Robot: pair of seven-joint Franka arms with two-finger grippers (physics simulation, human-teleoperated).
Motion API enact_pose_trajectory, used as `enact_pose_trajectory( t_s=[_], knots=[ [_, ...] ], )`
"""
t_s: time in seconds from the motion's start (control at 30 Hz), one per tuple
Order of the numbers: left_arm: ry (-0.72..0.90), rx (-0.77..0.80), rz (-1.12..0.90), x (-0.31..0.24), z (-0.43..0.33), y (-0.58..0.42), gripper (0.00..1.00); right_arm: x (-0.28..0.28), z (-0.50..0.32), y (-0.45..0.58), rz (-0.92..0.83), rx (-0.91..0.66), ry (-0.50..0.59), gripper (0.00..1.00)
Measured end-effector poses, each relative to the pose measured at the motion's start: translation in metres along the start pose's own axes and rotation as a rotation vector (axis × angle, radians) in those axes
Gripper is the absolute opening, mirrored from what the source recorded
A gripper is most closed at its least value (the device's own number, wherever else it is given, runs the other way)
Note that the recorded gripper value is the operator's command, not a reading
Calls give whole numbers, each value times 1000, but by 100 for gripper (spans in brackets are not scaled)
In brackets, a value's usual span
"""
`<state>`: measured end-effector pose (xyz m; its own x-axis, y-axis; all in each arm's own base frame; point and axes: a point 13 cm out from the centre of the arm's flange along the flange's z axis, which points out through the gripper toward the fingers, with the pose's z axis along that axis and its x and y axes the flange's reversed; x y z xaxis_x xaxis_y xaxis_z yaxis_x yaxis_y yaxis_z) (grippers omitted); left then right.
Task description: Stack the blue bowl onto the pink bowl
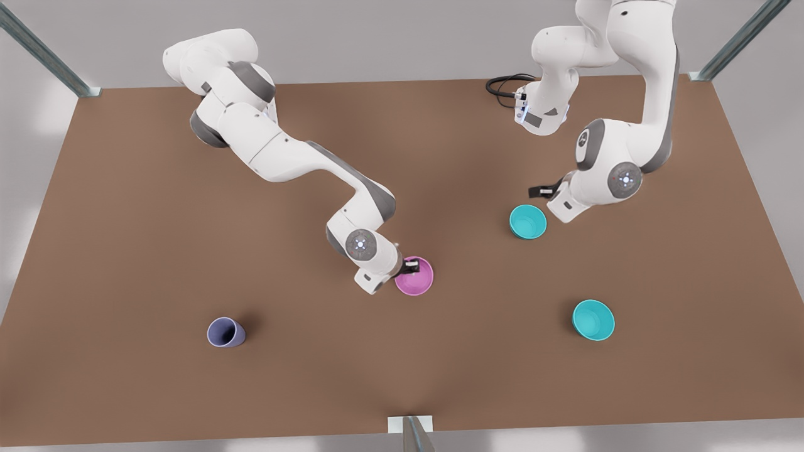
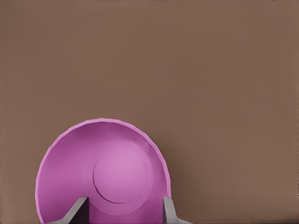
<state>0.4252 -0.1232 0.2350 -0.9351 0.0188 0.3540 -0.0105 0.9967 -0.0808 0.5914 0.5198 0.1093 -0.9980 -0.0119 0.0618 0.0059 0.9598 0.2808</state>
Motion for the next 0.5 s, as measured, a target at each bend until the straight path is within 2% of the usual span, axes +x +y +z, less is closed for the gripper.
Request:
enact_pose_trajectory(
  t_s=[0.07,0.13,0.2,0.27,0.37,0.5],
  knots=[
    [-16,4,21,-12,21,-13,100,-20,-37,-8,60,-8,-47,100],
    [-21,20,-3,-34,51,-6,100,-57,-121,-42,141,-1,-117,100],
    [-44,71,-149,-53,62,65,100,-106,-217,-166,282,54,-158,100],
    [-66,105,-238,-59,69,112,100,-125,-312,-315,415,116,-176,100],
    [-62,103,-218,-56,94,105,100,-88,-409,-464,502,194,-158,100],
    [-50,117,-186,-56,122,89,100,-32,-455,-482,401,275,-110,100]
  ],
)
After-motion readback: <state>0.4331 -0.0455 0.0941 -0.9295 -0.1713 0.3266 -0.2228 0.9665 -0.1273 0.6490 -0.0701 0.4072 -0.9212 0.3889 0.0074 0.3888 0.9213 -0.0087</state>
